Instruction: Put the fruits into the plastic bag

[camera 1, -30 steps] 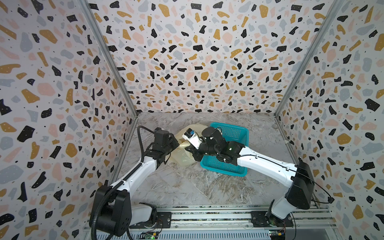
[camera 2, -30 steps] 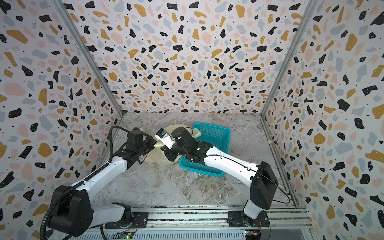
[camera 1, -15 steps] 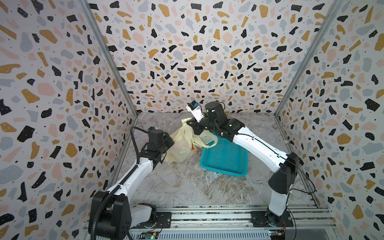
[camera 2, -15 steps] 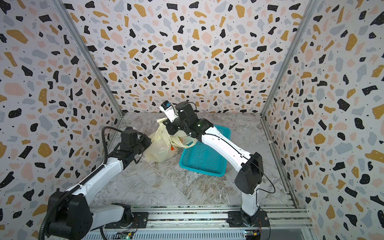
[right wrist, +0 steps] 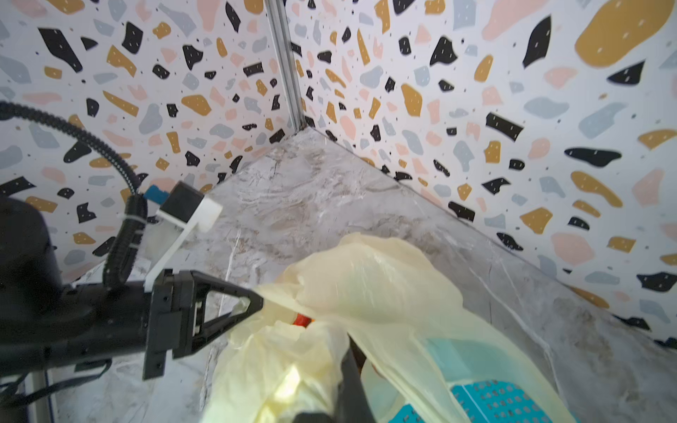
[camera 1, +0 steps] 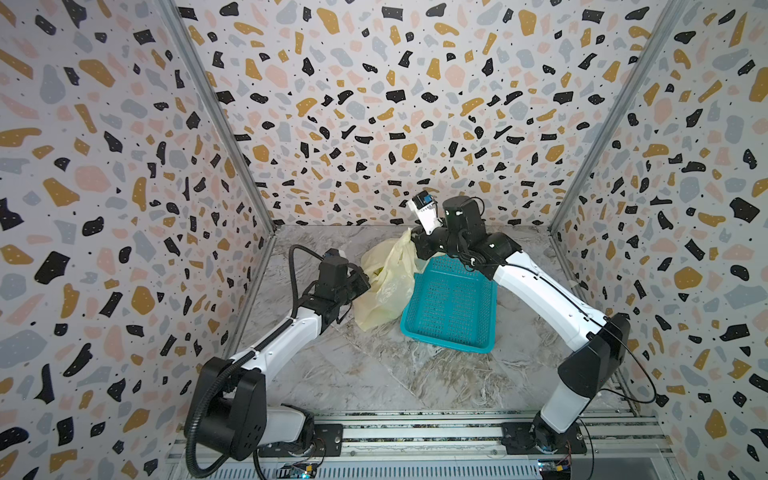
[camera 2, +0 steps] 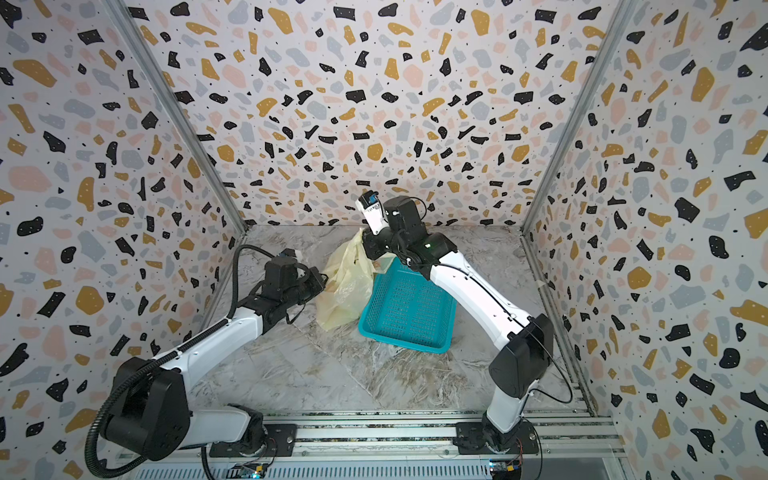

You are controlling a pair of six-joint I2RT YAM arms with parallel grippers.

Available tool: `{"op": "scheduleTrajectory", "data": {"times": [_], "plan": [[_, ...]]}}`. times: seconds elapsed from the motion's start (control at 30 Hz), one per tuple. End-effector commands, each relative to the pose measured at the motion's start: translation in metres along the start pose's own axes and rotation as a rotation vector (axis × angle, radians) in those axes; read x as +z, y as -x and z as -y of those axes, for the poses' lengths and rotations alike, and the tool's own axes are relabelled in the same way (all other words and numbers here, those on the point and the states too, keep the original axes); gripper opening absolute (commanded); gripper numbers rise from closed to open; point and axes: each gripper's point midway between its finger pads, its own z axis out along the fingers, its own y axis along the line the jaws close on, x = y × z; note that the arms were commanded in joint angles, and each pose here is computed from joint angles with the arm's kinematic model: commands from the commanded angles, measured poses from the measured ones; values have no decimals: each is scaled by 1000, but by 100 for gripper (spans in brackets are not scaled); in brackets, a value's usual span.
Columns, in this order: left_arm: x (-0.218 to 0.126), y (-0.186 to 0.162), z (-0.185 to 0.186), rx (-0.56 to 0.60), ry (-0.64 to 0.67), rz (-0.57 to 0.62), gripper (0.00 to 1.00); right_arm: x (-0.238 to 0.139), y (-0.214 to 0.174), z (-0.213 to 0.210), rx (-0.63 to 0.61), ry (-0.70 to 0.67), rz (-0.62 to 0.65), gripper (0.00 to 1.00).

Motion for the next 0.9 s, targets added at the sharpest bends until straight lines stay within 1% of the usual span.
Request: {"op": "scheduleTrajectory", "data": {"times": [0.0,0.03,0.1,0.17,0.27,0.33,0.4,0.5,0.57,0.63,0.7,0.8,0.83,0.87], "plan": [[1,-4,9,16,-29,-8,0,-19,-6,4,51,-41,36,0],[1,-6,9,17,-30,-11,2,-20,-16,8,70,-64,29,0],[1,-7,8,13,-28,-13,14,-23,-30,13,95,-96,22,0],[0,-6,8,16,-25,-7,23,-26,-40,18,121,-118,21,0],[-4,2,13,27,-22,12,37,-27,-48,25,157,-125,22,6],[-10,15,23,41,-29,37,46,-25,-55,33,178,-136,5,9],[-21,33,33,46,-46,81,54,-24,-61,43,198,-151,-12,12],[-46,65,44,36,-70,198,70,-26,-73,60,237,-176,-24,17],[-64,82,43,26,-56,289,74,-30,-82,73,278,-193,-28,24],[-77,94,29,10,-8,374,79,-34,-93,89,336,-211,-34,33],[-84,99,-2,-44,78,428,81,-41,-104,109,415,-238,-45,44],[-86,93,-56,-105,223,455,82,-53,-122,139,538,-286,-66,56],[-86,88,-71,-142,264,460,82,-57,-128,148,576,-303,-68,58],[-86,84,-86,-153,315,461,82,-62,-135,157,619,-318,-70,60]]}}
